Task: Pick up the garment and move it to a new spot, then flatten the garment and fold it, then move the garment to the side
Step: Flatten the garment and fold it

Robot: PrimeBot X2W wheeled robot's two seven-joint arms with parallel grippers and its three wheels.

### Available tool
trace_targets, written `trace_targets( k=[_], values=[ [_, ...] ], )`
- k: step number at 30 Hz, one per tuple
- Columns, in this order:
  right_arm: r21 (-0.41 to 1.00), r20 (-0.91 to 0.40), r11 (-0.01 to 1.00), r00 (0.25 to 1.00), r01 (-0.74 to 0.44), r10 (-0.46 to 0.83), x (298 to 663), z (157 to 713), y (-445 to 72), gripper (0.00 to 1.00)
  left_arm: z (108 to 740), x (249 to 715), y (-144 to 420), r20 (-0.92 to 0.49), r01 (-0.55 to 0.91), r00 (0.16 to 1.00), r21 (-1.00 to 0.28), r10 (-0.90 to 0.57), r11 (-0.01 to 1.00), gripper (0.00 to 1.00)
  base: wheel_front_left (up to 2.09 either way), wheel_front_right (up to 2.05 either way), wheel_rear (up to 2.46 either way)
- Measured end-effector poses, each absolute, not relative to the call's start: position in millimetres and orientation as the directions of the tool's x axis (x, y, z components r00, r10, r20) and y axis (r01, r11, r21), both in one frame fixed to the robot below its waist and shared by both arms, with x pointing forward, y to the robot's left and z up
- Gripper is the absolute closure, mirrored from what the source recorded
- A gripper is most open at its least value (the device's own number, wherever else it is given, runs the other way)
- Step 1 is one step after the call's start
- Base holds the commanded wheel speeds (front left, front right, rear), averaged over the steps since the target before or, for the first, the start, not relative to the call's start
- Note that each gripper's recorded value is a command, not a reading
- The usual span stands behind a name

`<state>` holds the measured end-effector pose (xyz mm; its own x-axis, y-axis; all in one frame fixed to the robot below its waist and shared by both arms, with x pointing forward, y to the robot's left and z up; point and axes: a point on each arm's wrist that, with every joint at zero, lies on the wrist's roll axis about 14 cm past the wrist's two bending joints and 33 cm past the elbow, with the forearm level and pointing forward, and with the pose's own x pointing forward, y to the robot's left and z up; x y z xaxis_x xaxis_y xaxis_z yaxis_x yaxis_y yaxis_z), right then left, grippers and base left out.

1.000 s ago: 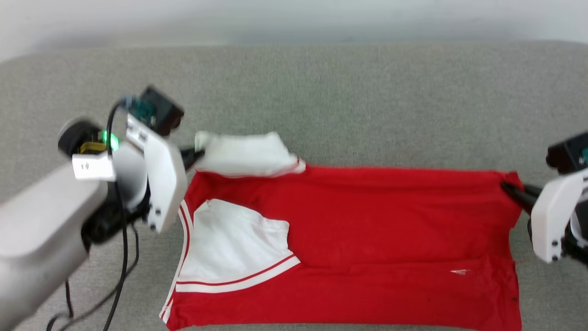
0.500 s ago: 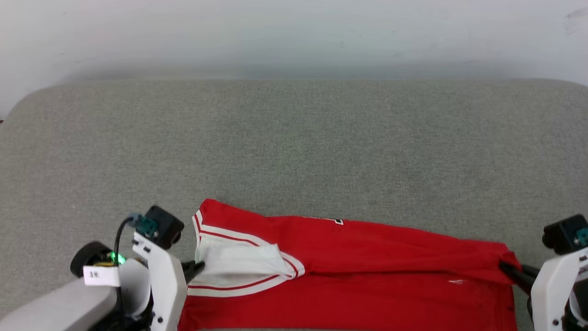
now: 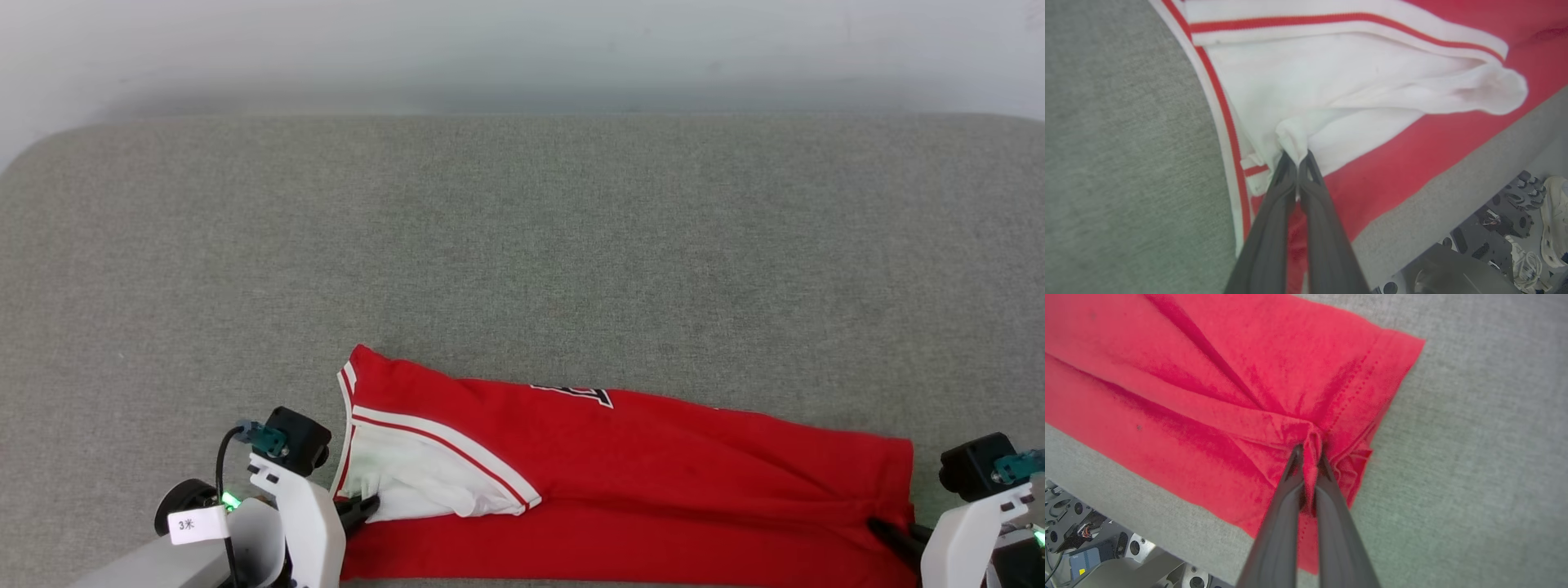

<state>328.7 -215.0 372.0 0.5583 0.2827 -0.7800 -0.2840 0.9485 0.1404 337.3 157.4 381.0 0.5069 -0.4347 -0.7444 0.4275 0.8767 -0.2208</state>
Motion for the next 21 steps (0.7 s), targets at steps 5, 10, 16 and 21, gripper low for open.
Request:
trace_targets(
  k=[5,10,16,21],
  values=[
    [0.159,-0.712,0.947,0.633,-0.278,0.305,339,394,-212,0.00,400,354,162,-0.654,0.394,0.632,-0.192,-0.416,0.899,0.00,0.00,0.00,0.00],
    [0.165,-0.633,0.949,0.709,-0.270,0.312,349,431,-220,0.00,442,379,174,-0.460,0.320,0.822,-0.117,-0.336,0.940,0.00,0.00,0.00,0.00],
    [0.173,-0.627,0.960,0.728,-0.220,0.279,354,449,-242,0.00,471,389,186,-0.296,0.234,0.924,-0.055,-0.240,0.971,0.00,0.00,0.00,0.00],
    [0.233,-0.674,0.959,0.684,-0.161,0.279,352,443,-251,0.00,489,397,196,-0.203,0.156,0.967,-0.005,-0.154,0.988,0.00,0.00,0.00,0.00]
  ],
)
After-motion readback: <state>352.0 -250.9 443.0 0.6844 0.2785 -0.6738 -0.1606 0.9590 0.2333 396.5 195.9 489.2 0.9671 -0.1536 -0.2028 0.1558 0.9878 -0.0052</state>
